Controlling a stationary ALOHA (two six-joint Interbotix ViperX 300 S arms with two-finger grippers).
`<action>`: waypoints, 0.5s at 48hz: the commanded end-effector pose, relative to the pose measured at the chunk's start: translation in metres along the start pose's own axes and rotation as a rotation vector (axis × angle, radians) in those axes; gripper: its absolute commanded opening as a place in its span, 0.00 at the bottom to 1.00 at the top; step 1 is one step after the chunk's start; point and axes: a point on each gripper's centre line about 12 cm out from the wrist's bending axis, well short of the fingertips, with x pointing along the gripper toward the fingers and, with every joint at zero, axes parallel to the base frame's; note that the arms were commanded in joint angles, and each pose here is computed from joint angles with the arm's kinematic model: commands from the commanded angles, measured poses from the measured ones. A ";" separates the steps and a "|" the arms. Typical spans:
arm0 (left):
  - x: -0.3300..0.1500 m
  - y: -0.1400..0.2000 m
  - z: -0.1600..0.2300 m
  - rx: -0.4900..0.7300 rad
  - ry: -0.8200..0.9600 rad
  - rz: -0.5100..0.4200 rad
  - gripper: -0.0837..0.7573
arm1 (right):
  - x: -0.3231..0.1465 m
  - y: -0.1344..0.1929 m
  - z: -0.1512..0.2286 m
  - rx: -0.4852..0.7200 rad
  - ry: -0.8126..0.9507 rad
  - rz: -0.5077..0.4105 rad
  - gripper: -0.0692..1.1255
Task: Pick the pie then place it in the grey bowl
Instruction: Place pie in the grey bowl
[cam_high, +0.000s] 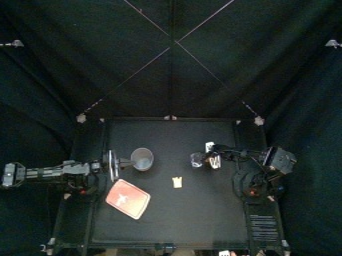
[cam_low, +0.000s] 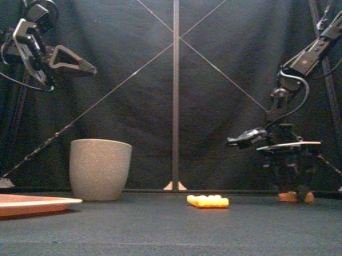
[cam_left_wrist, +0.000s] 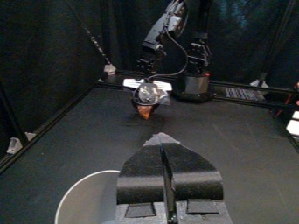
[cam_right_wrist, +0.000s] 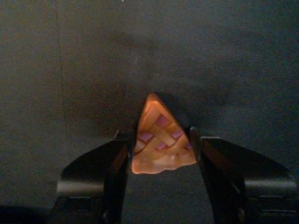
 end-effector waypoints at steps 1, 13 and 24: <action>0.001 0.001 0.005 -0.005 -0.017 0.008 0.11 | -0.007 -0.005 0.004 0.010 -0.023 -0.019 0.65; 0.001 0.002 0.005 -0.010 -0.016 0.010 0.11 | -0.054 -0.010 0.055 0.049 -0.240 -0.078 0.63; 0.001 0.002 0.005 -0.014 -0.014 0.010 0.11 | -0.113 -0.008 0.130 0.166 -0.626 -0.086 0.63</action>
